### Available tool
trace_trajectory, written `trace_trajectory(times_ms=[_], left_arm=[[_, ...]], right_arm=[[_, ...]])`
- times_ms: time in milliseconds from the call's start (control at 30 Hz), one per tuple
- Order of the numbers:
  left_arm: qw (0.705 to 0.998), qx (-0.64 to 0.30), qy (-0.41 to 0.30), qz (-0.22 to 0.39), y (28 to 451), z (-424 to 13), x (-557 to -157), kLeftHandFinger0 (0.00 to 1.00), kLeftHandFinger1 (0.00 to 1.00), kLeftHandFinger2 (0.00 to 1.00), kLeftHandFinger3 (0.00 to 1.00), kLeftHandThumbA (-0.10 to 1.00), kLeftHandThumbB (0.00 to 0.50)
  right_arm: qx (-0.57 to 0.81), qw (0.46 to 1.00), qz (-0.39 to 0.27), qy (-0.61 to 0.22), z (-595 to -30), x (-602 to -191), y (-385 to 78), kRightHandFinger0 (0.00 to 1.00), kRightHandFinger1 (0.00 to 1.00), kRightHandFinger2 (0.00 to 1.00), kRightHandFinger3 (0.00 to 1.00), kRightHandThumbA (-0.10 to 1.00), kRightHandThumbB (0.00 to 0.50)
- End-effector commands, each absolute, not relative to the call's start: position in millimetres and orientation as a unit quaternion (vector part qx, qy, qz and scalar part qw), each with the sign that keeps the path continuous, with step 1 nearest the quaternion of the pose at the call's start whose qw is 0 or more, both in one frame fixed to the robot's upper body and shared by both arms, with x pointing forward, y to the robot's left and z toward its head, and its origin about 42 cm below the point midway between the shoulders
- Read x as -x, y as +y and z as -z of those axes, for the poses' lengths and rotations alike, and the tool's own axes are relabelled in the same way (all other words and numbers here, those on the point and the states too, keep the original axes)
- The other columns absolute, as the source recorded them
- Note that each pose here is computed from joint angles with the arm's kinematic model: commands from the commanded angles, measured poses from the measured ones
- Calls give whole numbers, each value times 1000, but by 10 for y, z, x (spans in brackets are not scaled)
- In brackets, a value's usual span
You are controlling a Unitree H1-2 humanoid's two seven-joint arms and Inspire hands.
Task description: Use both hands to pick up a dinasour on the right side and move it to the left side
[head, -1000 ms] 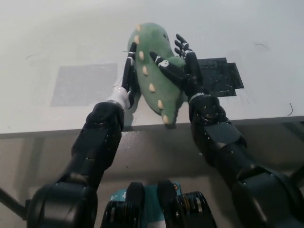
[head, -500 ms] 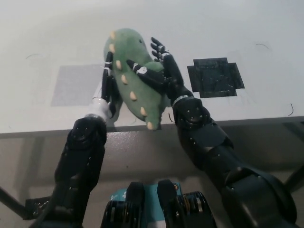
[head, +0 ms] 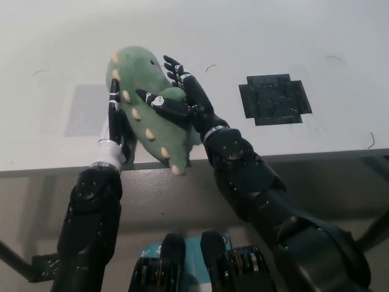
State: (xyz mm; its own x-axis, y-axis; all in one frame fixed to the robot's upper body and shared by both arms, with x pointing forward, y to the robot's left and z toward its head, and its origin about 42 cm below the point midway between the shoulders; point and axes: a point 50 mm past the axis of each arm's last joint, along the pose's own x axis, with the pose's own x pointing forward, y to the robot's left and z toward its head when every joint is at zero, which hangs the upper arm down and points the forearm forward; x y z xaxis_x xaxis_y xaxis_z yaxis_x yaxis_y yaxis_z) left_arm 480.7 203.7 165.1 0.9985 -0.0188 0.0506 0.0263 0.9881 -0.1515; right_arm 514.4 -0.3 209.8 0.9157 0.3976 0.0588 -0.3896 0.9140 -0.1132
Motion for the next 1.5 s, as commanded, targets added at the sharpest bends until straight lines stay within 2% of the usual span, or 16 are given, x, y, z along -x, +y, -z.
trace_trajectory(times_ms=[0,100,167,433,467,500,567,600,667,767,867,933,1100,1267,1367,1467], left_arm=[[994,77,-75,19,2031,-1974,-4849,1000,1000,1000,1000,1000,113],[993,90,-73,23,2051,-1998,-4848,1000,1000,1000,1000,1000,152],[992,89,-83,17,2090,-2039,-4858,1000,1000,1000,1000,1000,171],[990,110,-91,7,2120,-2127,-4874,1000,1000,1000,1000,1000,167],[989,116,-96,5,2163,-2136,-4889,1000,1000,1000,1000,1000,151],[989,118,-94,1,2191,-2126,-4905,1000,1000,1000,1000,1000,161],[988,122,-92,2,2206,-2104,-4929,1000,1000,1000,1000,1000,164],[988,123,-93,-1,2234,-2106,-4951,1000,1000,1000,1000,1000,150],[988,123,-94,0,2255,-2127,-4978,1000,1000,1000,1000,1000,160],[986,134,-101,2,2282,-2204,-5049,1000,1000,1000,1000,1000,124],[986,140,-92,6,2328,-2289,-5144,1000,1000,1000,1000,1000,141],[987,133,-94,9,2331,-2323,-5176,1000,1000,1000,1000,1000,146],[987,126,-103,16,2334,-2416,-5240,1000,1000,1000,1000,1000,122],[987,128,-93,17,2291,-2372,-5230,1000,1000,1000,1000,1000,114],[987,128,-96,16,2235,-2390,-5242,1000,1000,1000,1000,1000,106],[986,130,-99,16,2203,-2423,-5269,1000,1000,1000,1000,1000,107]], right_arm=[[79,952,-291,-57,-2338,-5017,510,1000,1000,1000,1000,1000,19],[84,949,-295,-70,-2381,-5016,534,1000,1000,1000,1000,1000,10],[89,948,-296,-73,-2430,-5017,574,1000,1000,1000,1000,1000,27],[106,944,-303,-80,-2530,-5039,622,1000,1000,1000,1000,1000,33],[119,942,-306,-74,-2550,-5036,664,1000,1000,1000,1000,1000,69],[122,941,-307,-67,-2560,-5034,690,1000,1000,1000,1000,1000,83],[130,941,-307,-65,-2564,-5035,704,1000,1000,1000,1000,1000,89],[135,939,-309,-62,-2588,-5040,725,1000,1000,1000,1000,1000,75],[136,940,-308,-62,-2615,-5045,742,1000,1000,1000,1000,1000,65],[136,940,-307,-62,-2692,-5073,752,1000,1000,1000,1000,1000,66],[139,941,-302,-59,-2784,-5101,774,1000,1000,1000,1000,1000,44],[136,943,-300,-57,-2818,-5116,770,1000,1000,1000,1000,1000,49],[137,944,-294,-65,-2893,-5147,756,1000,1000,1000,1000,1000,9],[138,944,-293,-64,-2826,-5152,704,1000,1000,1000,1000,1000,8],[140,944,-290,-66,-2834,-5174,667,1000,1000,1000,1000,1000,30],[138,945,-288,-68,-2875,-5199,641,1000,1000,1000,1000,1000,17]])
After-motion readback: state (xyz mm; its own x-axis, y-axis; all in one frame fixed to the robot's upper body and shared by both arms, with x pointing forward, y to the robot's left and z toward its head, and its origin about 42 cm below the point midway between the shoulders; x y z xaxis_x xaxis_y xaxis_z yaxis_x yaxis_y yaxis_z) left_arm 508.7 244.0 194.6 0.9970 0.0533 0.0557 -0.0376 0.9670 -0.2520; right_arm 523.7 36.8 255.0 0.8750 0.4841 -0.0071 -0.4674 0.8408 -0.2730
